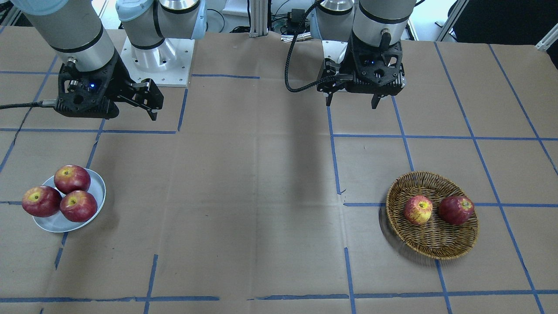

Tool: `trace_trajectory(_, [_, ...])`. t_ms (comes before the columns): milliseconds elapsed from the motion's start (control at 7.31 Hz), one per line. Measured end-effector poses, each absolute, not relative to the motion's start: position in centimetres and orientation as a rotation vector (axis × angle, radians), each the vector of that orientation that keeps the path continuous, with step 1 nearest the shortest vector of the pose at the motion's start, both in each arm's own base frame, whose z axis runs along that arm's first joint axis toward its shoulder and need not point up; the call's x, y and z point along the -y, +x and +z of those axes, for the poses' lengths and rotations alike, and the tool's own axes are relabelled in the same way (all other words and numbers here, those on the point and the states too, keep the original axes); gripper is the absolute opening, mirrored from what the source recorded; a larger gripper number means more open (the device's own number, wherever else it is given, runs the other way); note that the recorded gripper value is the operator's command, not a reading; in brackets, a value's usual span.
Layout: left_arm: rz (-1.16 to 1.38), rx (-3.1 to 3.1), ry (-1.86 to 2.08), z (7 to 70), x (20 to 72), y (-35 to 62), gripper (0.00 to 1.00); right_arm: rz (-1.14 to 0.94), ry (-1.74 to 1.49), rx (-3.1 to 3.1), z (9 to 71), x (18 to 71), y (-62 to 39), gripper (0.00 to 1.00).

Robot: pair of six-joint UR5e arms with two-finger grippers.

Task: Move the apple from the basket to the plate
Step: 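Move the left gripper over the wicker basket toward the striped apple, then lower the left gripper into the basket and grasp the yellow-red striped apple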

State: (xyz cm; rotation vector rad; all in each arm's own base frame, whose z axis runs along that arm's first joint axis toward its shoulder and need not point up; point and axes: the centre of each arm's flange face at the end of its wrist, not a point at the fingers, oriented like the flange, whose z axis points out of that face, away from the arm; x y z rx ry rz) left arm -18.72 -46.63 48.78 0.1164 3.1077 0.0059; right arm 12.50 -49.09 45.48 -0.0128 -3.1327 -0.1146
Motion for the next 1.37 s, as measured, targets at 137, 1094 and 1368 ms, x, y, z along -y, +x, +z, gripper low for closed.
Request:
trace_trajectory(137, [0.001,-3.107,0.116,48.9,46.6,-18.7,0.99,-0.115,-0.014,3.133,45.5,49.1,12.5,1.00])
trace_trajectory(1094, [0.031,-3.091,0.288,47.5,48.1,-13.9,0.99,-0.115,-0.011,3.133,45.5,49.1,12.5,1.00])
trace_trajectory(1368, [0.056,-3.091,0.382,44.7,51.3,-6.8,0.99,-0.115,-0.012,3.133,45.5,49.1,12.5,1.00])
